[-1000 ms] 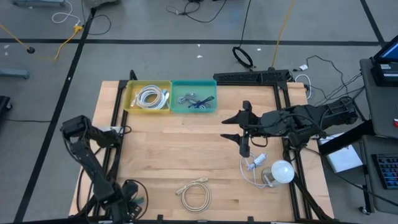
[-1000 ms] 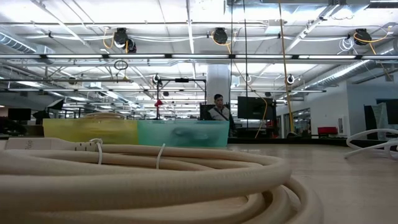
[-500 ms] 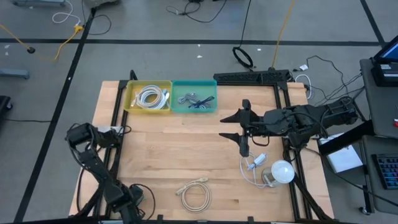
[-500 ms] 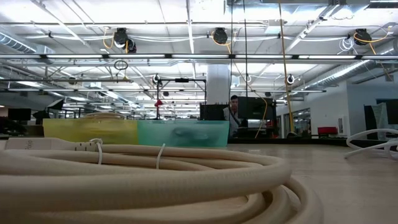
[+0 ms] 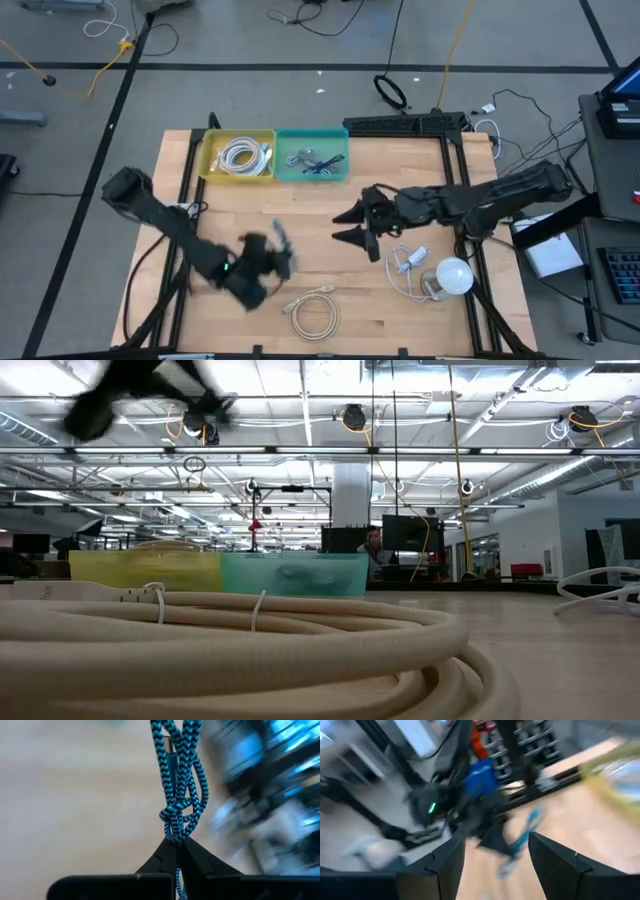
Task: Pick & Place USB Port
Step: Put the blue charger cable into the green bin
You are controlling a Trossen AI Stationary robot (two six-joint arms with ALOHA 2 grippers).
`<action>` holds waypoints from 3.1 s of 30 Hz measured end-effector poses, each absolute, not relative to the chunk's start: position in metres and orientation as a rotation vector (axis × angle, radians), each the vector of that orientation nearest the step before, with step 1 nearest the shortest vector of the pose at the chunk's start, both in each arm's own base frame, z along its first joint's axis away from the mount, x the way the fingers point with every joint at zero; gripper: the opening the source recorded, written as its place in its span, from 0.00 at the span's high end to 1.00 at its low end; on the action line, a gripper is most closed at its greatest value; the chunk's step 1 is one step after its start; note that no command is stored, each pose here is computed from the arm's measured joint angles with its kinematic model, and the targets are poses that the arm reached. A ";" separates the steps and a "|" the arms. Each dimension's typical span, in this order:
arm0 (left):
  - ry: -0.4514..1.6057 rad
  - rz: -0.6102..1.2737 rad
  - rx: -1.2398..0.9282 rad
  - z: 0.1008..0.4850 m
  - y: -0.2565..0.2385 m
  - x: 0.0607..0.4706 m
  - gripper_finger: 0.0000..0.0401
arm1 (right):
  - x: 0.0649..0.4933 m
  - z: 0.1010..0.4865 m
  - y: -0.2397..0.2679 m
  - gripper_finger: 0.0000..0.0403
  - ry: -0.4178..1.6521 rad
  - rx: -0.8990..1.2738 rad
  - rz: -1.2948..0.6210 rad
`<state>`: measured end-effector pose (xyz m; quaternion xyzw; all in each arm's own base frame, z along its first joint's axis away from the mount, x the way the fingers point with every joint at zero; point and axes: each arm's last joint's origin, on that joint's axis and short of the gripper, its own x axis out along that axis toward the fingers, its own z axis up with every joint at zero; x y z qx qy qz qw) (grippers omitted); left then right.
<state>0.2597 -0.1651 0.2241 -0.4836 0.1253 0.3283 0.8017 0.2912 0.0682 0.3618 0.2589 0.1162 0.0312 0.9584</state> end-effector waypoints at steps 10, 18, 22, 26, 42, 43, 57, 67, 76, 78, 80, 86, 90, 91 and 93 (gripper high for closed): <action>0.054 0.349 -0.827 0.316 -0.126 0.303 0.99 | 0.294 0.332 0.053 0.48 0.034 0.772 0.265; 0.185 0.272 -0.765 0.335 -0.130 0.335 0.99 | 0.295 0.334 0.053 0.48 0.024 0.743 0.267; 0.206 0.259 -0.733 0.339 -0.136 0.351 0.99 | 0.295 0.334 0.052 0.48 0.023 0.739 0.263; 0.229 0.245 -0.732 0.339 -0.138 0.361 0.99 | 0.295 0.334 0.051 0.48 0.021 0.739 0.258; 0.328 0.148 -0.757 0.359 -0.133 0.337 0.91 | 0.295 0.334 0.034 0.98 0.038 0.683 0.253; 0.364 0.133 -0.768 0.360 -0.134 0.332 0.90 | 0.295 0.333 0.027 0.98 0.039 0.672 0.236; 0.935 0.399 -0.750 0.327 -0.161 0.253 0.90 | 0.318 0.351 -0.104 0.99 0.138 0.273 -0.353; 1.031 0.570 -0.548 0.321 -0.147 0.232 0.90 | 0.393 0.300 -0.168 0.99 0.517 0.135 -0.417; 1.062 0.583 -0.456 0.320 -0.145 0.226 0.90 | 0.415 0.241 -0.175 0.99 0.906 -0.181 -0.440; 1.067 0.598 -0.439 0.320 -0.145 0.224 0.90 | 0.415 0.238 -0.175 0.99 0.956 -0.276 -0.453; 1.062 0.623 -0.438 0.320 -0.144 0.223 0.90 | 0.413 0.236 -0.175 0.99 1.014 -0.369 -0.464; 1.045 0.648 -0.428 0.320 -0.143 0.222 0.90 | 0.417 0.241 -0.177 0.99 0.985 -0.490 -0.463; 1.036 0.660 -0.433 0.320 -0.142 0.222 0.90 | 0.419 0.242 -0.175 0.96 0.969 -0.496 -0.462; 1.034 0.662 -0.436 0.320 -0.142 0.222 0.90 | 0.420 0.242 -0.174 0.94 0.968 -0.501 -0.459; 1.030 0.668 -0.447 0.320 -0.142 0.222 0.90 | 0.421 0.242 -0.171 0.88 0.966 -0.508 -0.449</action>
